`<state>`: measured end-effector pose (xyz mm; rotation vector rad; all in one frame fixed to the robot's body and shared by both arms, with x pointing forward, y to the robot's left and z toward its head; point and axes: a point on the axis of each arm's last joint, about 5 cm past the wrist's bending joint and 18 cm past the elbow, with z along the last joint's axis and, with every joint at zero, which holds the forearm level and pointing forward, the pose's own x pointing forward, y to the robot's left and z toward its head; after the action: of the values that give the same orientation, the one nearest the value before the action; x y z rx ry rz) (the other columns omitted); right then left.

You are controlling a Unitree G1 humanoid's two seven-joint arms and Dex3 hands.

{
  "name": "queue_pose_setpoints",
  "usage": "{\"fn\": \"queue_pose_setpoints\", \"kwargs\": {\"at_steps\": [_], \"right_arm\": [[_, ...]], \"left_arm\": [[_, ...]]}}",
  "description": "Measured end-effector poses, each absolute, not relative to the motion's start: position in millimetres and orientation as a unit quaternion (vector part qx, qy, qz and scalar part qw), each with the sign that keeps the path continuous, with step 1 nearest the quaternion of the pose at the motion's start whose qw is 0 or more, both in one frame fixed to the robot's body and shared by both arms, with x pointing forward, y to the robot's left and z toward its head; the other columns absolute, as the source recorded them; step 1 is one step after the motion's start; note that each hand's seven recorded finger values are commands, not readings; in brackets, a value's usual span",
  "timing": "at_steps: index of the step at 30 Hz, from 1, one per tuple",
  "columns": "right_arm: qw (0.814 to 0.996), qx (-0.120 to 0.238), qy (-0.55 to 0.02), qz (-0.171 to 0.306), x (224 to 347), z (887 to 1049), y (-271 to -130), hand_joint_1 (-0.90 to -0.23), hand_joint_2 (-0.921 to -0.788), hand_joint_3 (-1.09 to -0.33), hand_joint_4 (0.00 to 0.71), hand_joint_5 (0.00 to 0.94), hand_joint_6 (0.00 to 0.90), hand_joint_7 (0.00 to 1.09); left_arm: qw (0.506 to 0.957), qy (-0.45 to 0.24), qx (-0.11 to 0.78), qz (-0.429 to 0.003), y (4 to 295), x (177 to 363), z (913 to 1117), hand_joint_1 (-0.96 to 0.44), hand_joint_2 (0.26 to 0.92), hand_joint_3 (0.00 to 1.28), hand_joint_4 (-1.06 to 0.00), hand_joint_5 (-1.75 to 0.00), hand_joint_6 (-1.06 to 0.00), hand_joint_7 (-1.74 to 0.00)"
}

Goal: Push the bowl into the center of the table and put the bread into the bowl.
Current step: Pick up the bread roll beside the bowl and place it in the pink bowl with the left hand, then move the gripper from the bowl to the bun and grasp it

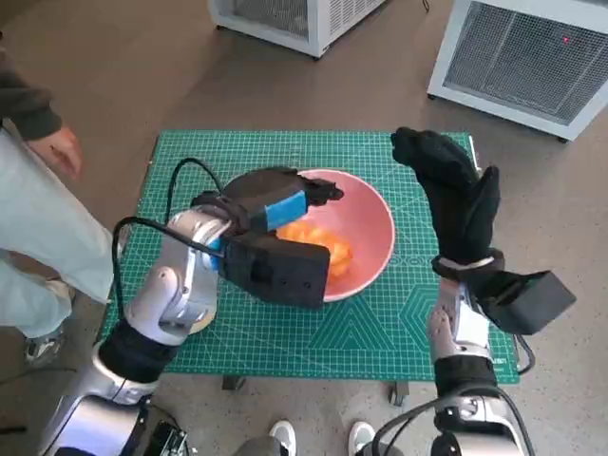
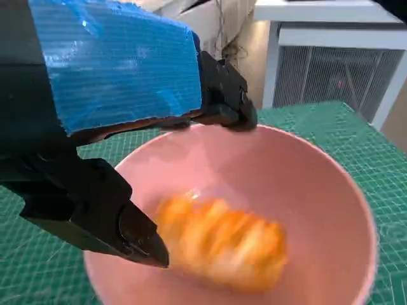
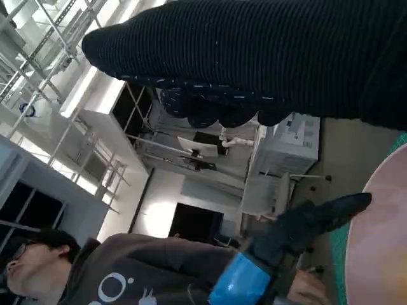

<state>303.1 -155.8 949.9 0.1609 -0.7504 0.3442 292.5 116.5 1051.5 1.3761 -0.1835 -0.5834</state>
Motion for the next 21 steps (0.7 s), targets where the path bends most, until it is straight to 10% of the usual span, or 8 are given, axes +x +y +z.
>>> {"fn": "queue_pose_setpoints", "kwargs": {"at_steps": [21], "right_arm": [[0.917, 0.084, -0.352, 0.167, 303.2, 948.8, -147.5, -0.727, -0.921, -0.803, 0.278, 0.005, 0.076, 0.55]], "left_arm": [[0.766, -0.119, 0.605, -0.184, 189, 238.2, 1088, -0.21, 0.687, 0.00, -0.07, 0.00, -0.20, 0.00]]}}
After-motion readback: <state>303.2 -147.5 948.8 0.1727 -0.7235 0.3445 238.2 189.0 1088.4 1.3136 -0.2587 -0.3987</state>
